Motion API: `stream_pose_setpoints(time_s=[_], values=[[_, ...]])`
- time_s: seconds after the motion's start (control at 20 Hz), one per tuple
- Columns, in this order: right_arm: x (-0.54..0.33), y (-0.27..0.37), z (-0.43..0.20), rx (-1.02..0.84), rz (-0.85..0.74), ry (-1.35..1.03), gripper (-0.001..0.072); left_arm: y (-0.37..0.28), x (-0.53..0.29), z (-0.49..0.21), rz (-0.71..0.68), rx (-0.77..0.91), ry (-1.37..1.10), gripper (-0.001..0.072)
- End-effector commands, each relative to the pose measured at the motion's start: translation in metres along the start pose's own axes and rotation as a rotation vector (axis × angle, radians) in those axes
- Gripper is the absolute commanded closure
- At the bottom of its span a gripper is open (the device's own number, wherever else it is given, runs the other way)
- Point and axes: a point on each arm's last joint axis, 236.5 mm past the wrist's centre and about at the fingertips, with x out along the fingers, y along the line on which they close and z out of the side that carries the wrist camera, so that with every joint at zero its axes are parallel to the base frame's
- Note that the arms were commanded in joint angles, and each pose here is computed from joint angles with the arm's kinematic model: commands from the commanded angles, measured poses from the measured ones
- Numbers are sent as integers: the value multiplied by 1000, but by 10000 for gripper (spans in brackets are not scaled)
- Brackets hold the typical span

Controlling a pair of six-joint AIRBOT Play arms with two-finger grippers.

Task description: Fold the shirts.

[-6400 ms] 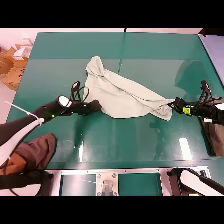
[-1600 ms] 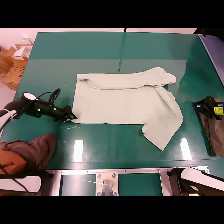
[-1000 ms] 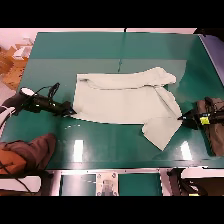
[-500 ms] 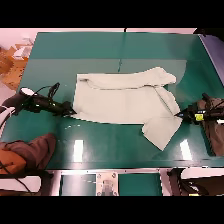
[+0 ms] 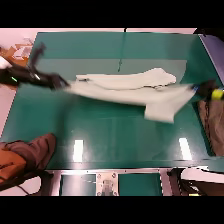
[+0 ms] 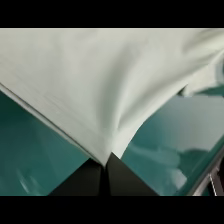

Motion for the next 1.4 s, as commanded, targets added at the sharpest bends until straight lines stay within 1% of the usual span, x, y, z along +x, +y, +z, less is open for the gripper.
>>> stream_pose_setpoints(time_s=[0.0,0.1,0.2,0.25,0.35,0.45,0.5,0.6,0.65,0.7,0.75,0.8,0.95,1.1,1.25,1.35], values=[[-74,178,49,-281,242,-284,687,-117,-121,86,74,326,-342,685],[-125,262,48,-444,232,-456,687,-203,-209,115,133,535,-612,685],[-173,333,29,-587,193,-637,687,-284,-286,111,169,704,-843,684],[-194,363,16,-646,172,-725,687,-318,-317,101,169,753,-939,684],[-231,417,-16,-775,108,-911,687,-360,-359,78,170,796,-1084,684],[-251,453,-41,-870,59,-1047,687,-359,-376,71,228,755,-1130,685],[-256,466,-50,-890,62,-1085,687,-353,-379,70,260,727,-1133,684],[-259,476,-58,-911,65,-1110,687,-322,-381,75,371,638,-1105,685],[-258,470,-54,-899,47,-1106,687,-303,-379,76,424,588,-1076,685],[-258,456,-46,-868,-2,-1103,687,-288,-371,79,444,556,-1039,685],[-258,437,-34,-821,-45,-1097,687,-268,-356,84,449,520,-997,685],[-256,419,-24,-775,-54,-1084,687,-246,-338,89,449,478,-947,685],[-231,341,10,-640,-66,-1001,688,-152,-258,101,449,311,-720,685],[-151,235,38,-495,-72,-816,688,-65,-168,94,406,168,-485,685],[-50,113,50,-339,-177,-617,687,12,-82,74,350,39,-281,685],[7,50,57,-249,-220,-507,688,58,-32,64,311,-42,-194,685]])
